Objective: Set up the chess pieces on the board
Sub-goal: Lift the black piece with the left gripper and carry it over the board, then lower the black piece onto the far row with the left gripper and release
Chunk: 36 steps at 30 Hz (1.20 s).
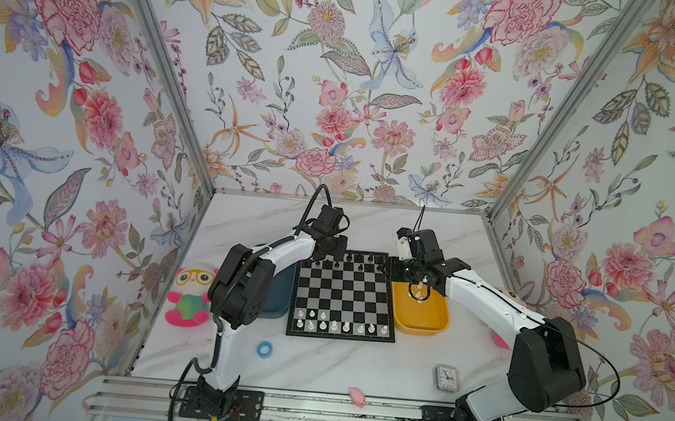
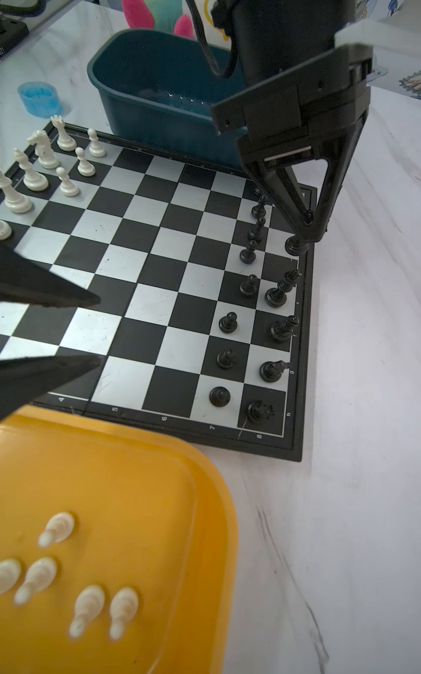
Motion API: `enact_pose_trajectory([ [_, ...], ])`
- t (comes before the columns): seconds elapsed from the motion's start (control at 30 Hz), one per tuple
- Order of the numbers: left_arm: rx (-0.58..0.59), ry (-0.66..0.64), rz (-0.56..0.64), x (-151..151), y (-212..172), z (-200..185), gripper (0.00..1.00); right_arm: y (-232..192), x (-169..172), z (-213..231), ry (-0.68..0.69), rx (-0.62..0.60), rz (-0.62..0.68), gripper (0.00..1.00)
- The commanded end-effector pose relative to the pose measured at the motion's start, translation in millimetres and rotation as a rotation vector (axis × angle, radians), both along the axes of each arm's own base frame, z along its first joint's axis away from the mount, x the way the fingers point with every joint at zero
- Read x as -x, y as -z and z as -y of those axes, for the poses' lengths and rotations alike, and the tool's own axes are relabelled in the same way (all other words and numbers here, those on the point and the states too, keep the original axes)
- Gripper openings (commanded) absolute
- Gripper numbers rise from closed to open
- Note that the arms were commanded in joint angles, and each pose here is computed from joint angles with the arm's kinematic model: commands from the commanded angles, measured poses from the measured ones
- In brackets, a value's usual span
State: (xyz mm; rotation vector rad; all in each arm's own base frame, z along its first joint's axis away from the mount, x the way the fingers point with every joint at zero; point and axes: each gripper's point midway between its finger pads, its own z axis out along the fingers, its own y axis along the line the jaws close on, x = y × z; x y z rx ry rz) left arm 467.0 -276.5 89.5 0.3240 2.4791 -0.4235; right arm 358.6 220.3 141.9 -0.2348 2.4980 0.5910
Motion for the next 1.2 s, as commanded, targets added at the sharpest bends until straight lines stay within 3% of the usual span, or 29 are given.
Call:
enact_pose_trajectory([
  [0.0, -0.013, 0.033, -0.016, 2, 7, 8, 0.11, 5, 2, 6, 0.016, 0.014, -0.011, 0.25],
  [1.17, -0.036, 0.040, -0.069, 2, 37, 10, 0.15, 6, 3, 7, 0.016, 0.014, -0.015, 0.25],
])
